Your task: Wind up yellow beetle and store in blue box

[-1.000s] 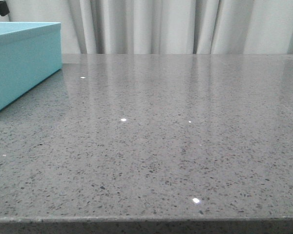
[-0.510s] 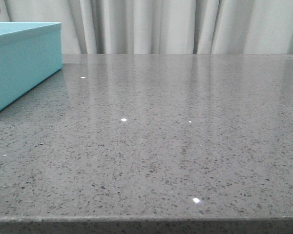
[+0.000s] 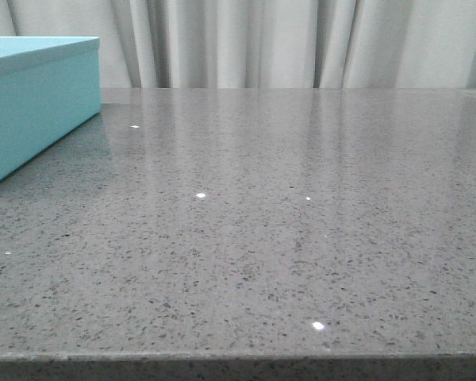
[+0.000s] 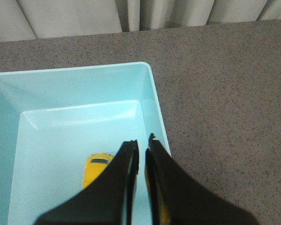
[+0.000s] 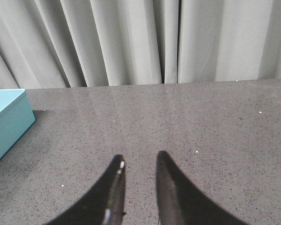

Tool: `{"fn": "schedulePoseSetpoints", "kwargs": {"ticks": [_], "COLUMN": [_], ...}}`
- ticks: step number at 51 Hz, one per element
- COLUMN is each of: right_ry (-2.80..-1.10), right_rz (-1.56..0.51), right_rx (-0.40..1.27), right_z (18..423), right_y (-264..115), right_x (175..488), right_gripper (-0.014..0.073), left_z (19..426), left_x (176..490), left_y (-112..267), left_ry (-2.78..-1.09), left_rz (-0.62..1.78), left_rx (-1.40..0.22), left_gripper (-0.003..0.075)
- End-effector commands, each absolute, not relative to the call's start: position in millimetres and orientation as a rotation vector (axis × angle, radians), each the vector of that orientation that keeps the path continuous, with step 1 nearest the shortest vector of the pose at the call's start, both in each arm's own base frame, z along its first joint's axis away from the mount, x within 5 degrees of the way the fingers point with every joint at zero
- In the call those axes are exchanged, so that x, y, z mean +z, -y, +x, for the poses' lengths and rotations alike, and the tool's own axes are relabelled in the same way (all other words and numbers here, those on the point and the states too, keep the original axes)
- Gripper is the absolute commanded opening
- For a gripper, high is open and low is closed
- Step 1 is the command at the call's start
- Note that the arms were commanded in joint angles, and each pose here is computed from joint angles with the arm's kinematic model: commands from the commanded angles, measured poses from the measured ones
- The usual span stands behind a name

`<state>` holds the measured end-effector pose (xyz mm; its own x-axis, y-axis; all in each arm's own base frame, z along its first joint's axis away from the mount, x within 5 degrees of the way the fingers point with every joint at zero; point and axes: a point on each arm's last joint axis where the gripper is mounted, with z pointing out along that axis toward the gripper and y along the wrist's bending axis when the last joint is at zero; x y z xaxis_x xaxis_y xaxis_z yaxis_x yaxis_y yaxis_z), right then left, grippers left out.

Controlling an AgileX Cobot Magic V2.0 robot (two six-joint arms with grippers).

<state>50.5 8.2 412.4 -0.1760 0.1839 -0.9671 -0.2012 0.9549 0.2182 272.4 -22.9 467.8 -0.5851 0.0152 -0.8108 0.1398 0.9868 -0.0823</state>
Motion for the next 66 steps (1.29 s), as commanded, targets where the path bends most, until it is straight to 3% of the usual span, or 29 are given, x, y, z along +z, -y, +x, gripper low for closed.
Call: {"fn": "schedulePoseSetpoints", "kwargs": {"ticks": [1,22,37,66], "right_ry": [-1.595,-1.566,-1.475,-1.358], "right_rz": [-0.032,-0.035,-0.046,-0.049], "right_rx": [0.337,0.331,0.316,0.313], "right_z": [46,29,14,-8], "right_y": [-6,0,6,13], "right_x": [422,398,383,347], "right_gripper": [0.0087,-0.0036,-0.0036,-0.0035], "left_z": [241,166,78,3], "left_x": [487,454,382,336], "left_y": [24,18,13,9], "left_ry": [-2.039,-1.909,-1.815,-1.594], "left_rz": [0.102,0.098,0.084,0.089], "left_rx": [-0.188,-0.16,-0.154,-0.148], "left_gripper": [-0.002,-0.002,-0.002,-0.002]}}
